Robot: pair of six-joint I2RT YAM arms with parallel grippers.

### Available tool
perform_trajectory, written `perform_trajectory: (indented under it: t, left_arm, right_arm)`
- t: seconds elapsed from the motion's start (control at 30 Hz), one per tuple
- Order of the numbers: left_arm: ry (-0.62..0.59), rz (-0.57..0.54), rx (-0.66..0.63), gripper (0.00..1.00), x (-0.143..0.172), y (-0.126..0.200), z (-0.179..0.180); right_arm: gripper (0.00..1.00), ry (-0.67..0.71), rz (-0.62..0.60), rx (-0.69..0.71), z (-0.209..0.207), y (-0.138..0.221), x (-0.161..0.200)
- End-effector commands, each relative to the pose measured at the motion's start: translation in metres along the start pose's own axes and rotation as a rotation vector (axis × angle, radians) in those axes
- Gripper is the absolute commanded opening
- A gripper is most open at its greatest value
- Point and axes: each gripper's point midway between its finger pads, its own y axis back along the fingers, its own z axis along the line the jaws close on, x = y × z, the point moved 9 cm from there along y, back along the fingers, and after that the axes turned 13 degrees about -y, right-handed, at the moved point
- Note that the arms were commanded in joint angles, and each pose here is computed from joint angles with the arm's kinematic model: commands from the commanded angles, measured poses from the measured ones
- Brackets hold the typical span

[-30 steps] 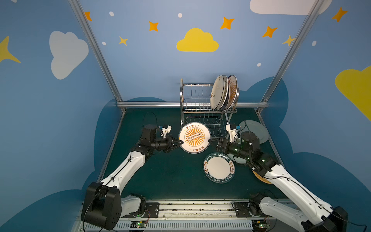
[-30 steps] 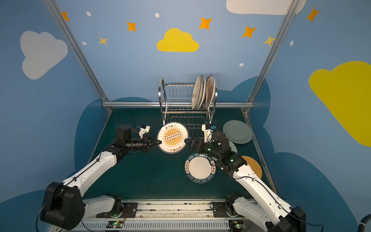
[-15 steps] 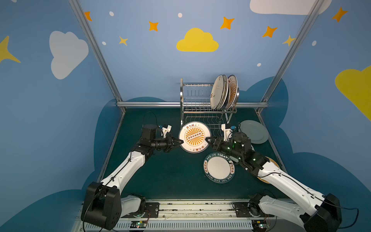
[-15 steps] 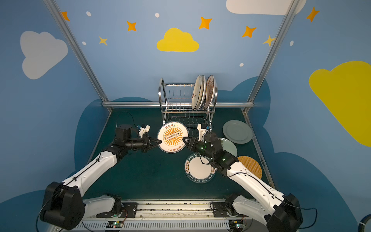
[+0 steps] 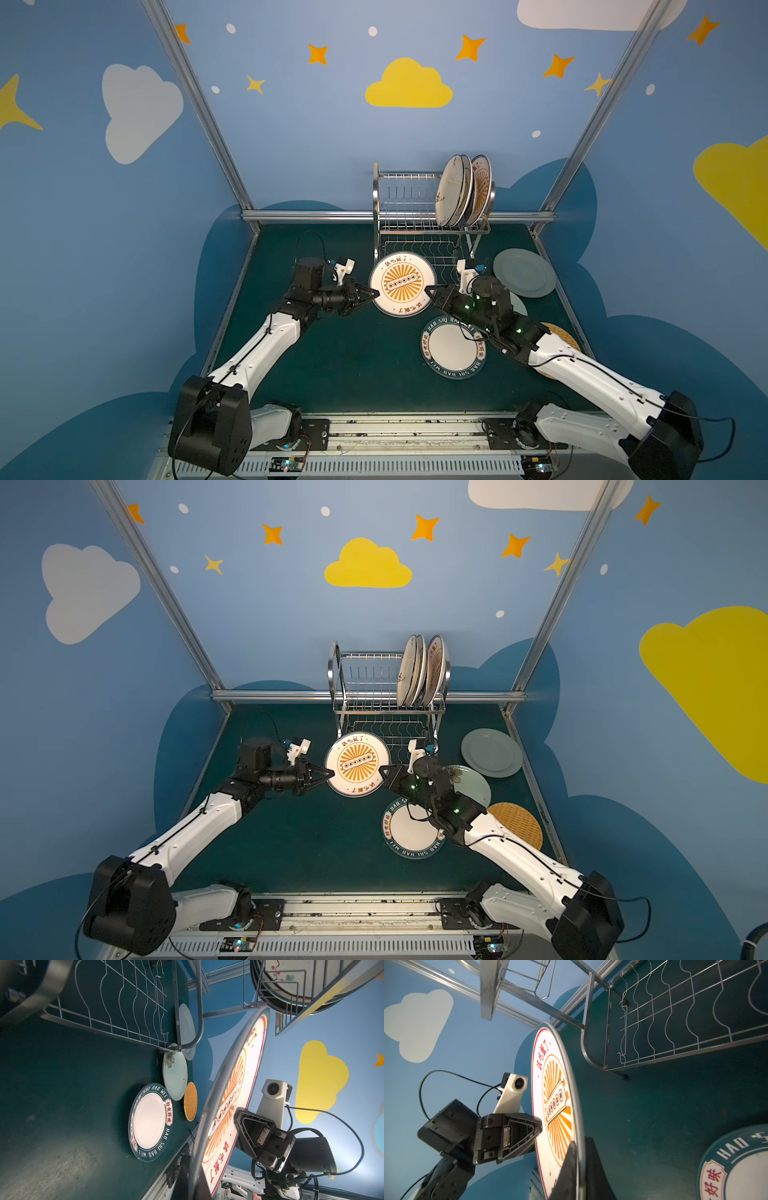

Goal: Load plates into a dish rack
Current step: Pass the plate.

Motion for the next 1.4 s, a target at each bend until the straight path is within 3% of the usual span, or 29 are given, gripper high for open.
perform_trajectory:
  t: [0.0, 0.17, 0.33, 0.53, 0.93, 1.13, 1.37]
  left_arm:
    - [-0.031, 0.001, 0.032, 0.04, -0.002, 0.001, -0.007]
    - [-0.033, -0.007, 0.022, 0.09, -0.002, 0.003, -0.007]
    - [-0.034, -0.019, 0.017, 0.5, -0.003, 0.006, -0.007]
    - [-0.06, -0.072, 0.006, 0.81, -0.006, 0.018, -0.013]
    - [-0.214, -0.291, 0.017, 1.0, -0.009, 0.066, -0.044]
    - [-0.299, -0.319, 0.076, 1.0, -0.004, 0.077, -0.061]
    - [-0.346, -0.333, 0.079, 1.0, 0.002, 0.082, -0.069]
  right_arm:
    - [0.03, -0.004, 0.0, 0.009, 0.01, 0.001, 0.002]
    - [0.0, -0.034, -0.053, 0.05, 0.01, 0.009, 0.0]
    - [0.0, -0.057, -0.125, 0.1, 0.01, 0.026, -0.006]
    - [0.0, 0.033, -0.18, 0.13, 0.03, 0.051, -0.01]
    - [0.0, 0.337, -0.266, 0.004, 0.112, 0.081, -0.01]
    - [0.0, 0.456, -0.388, -0.084, 0.17, 0.094, -0.029]
    - [0.0, 0.549, -0.592, 0.044, 0.213, 0.085, -0.059]
